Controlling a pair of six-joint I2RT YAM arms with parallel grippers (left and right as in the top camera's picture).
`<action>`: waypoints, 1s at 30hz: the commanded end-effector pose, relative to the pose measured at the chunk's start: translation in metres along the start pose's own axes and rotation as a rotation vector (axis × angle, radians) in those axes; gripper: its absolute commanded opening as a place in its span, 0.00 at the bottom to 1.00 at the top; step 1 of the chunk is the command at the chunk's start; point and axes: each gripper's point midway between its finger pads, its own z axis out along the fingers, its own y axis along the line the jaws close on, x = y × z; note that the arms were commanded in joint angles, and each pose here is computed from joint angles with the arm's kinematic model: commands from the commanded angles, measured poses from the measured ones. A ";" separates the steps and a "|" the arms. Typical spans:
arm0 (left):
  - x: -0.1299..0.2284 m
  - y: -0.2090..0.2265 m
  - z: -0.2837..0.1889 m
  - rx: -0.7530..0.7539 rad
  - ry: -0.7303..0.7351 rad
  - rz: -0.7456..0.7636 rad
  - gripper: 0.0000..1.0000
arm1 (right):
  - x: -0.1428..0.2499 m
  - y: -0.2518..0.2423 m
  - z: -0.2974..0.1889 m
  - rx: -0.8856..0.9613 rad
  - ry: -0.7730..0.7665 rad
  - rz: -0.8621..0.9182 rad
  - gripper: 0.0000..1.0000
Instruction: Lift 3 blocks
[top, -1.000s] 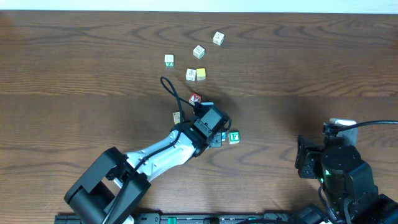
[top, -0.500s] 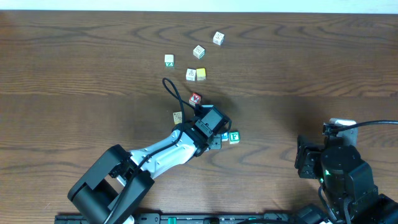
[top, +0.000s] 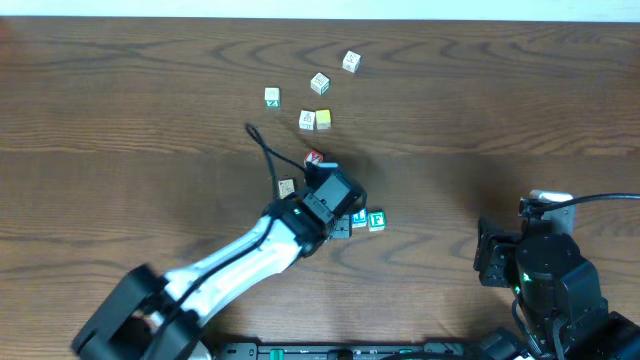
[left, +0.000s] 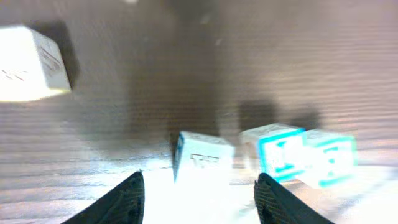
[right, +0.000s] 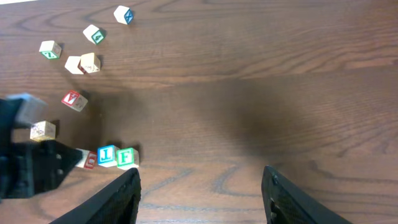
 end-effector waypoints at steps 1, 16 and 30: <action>-0.013 -0.001 -0.018 0.013 -0.066 0.017 0.61 | 0.000 -0.001 0.001 0.006 0.002 0.014 0.60; -0.032 0.038 -0.035 -0.119 -0.134 0.043 0.19 | 0.070 0.036 0.095 -0.005 0.235 0.090 0.01; -0.047 0.086 -0.033 -0.320 -0.172 0.064 0.07 | 0.113 0.053 0.163 0.085 0.425 0.019 0.01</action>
